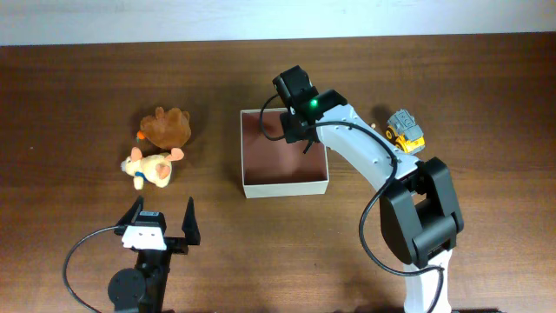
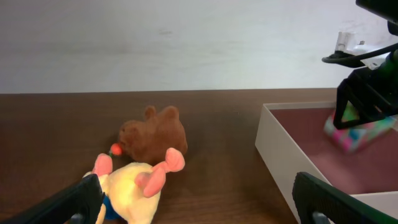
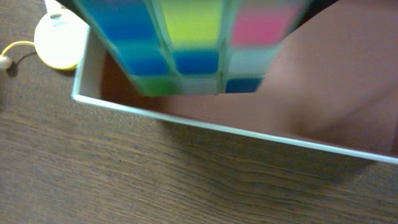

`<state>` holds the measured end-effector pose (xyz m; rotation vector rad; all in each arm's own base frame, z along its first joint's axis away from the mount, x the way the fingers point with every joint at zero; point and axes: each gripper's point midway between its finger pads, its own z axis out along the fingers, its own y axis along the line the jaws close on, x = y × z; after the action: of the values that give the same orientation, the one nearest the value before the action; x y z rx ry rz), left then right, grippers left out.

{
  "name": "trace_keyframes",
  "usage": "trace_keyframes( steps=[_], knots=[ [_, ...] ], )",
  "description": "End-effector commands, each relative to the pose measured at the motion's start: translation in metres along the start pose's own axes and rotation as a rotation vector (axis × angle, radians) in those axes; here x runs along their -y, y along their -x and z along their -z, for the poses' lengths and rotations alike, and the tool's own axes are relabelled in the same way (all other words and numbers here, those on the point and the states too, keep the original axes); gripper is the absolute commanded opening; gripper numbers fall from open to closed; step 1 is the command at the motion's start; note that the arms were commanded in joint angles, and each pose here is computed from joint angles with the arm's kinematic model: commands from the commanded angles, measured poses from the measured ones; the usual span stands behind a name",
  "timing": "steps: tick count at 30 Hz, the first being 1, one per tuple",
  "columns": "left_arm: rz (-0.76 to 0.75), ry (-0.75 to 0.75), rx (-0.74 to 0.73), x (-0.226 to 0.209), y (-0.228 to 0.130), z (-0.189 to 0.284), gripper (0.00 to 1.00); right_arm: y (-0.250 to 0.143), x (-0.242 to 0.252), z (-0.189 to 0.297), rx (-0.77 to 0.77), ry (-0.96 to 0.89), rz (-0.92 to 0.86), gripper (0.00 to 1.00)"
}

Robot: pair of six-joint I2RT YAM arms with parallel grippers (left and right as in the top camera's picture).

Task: Pack container
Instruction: 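Lift the cube with the right gripper and carry it into the box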

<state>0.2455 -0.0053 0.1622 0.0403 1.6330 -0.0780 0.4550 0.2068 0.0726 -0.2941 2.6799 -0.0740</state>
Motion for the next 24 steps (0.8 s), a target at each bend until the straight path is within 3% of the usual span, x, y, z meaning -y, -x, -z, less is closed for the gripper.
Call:
trace_keyframes(
  steps=[1,9,11,13,16,24],
  knots=[
    [-0.009,-0.005,0.003,0.000,-0.001,0.000,0.99,0.011,0.005,0.003,0.034,-0.017,-0.022,0.64],
    [-0.009,-0.005,0.003,0.000,-0.001,0.000,0.99,0.013,-0.018,0.011,0.029,0.112,0.002,0.68],
    [-0.009,-0.005,0.003,0.000,-0.001,0.000,0.99,0.013,-0.030,0.015,0.022,0.178,0.019,0.59],
    [-0.009,-0.005,0.003,0.000,-0.001,0.000,0.99,0.010,-0.043,0.017,0.011,0.237,0.038,0.39],
    [-0.009,-0.005,0.003,0.000,-0.001,0.000,0.99,0.005,-0.058,0.021,0.007,0.281,0.089,0.27],
    [-0.009,-0.005,0.003,0.000,-0.001,0.000,0.99,-0.010,-0.078,0.011,-0.016,0.279,0.154,0.25]
  ],
)
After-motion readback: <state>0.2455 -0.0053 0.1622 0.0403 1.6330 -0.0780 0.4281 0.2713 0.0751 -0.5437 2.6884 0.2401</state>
